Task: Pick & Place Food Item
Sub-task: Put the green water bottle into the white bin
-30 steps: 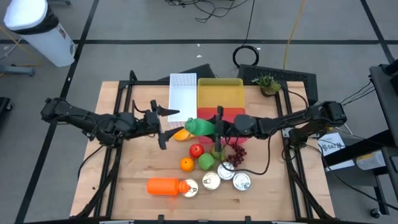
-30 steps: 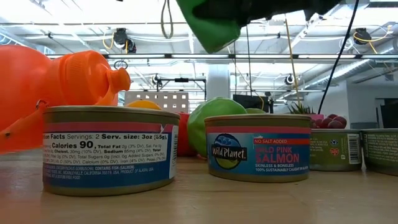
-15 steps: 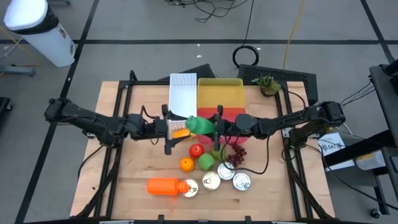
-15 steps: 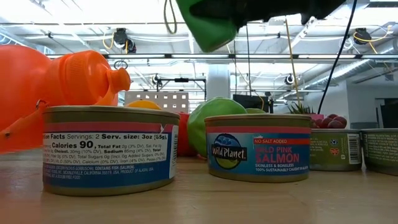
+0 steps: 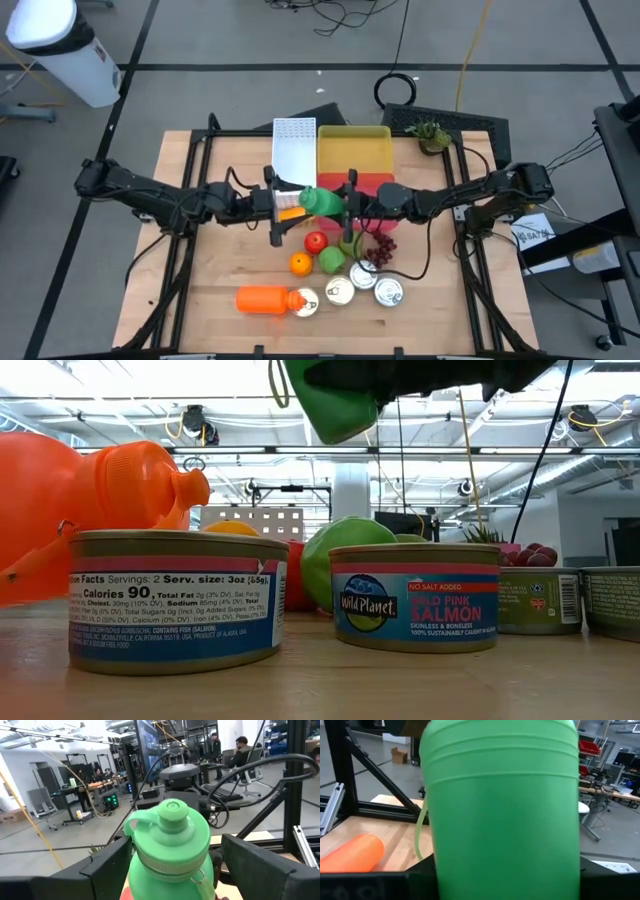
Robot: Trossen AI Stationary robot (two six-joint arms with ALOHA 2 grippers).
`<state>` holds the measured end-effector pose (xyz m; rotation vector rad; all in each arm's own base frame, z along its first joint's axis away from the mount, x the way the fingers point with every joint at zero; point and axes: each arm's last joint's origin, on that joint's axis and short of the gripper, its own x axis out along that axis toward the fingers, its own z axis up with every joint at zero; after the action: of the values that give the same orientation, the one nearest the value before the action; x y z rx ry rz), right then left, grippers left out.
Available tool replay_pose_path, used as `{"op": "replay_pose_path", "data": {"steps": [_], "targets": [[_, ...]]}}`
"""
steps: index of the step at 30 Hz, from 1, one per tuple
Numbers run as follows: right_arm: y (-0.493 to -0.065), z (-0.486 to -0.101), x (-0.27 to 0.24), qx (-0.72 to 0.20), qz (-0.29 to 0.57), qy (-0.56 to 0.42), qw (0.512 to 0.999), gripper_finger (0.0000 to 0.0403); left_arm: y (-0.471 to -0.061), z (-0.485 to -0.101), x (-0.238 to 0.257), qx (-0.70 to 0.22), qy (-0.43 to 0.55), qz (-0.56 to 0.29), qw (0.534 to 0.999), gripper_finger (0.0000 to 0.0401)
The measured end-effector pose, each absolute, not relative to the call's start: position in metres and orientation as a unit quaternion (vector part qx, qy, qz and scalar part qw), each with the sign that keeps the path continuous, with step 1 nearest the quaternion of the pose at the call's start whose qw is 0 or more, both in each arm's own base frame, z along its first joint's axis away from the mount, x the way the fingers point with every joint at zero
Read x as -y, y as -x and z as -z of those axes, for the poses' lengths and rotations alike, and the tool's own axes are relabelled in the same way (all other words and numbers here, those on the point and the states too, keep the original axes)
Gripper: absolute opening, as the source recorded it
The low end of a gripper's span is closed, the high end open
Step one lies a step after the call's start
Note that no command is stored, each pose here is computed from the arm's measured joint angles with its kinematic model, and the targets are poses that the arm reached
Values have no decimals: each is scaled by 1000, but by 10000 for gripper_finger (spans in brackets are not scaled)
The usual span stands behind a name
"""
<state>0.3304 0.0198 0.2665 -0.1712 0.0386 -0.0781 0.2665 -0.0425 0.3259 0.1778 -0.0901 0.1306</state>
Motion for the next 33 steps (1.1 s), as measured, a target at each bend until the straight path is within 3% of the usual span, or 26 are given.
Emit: {"op": "replay_pose_path", "data": {"steps": [18,21,26,33], "targets": [[-331,-268,-25,-7,21,86,996,179,-273,-326,30,66,-63,-43,995,315],[-331,-268,-23,-7,23,85,996,179,-278,-324,29,75,-64,-38,994,294],[-330,-268,-22,-9,25,80,996,180,-287,-318,30,87,-66,-34,993,224],[-329,-265,-20,-37,65,83,994,213,-281,-319,27,61,-73,-77,992,223]]}}
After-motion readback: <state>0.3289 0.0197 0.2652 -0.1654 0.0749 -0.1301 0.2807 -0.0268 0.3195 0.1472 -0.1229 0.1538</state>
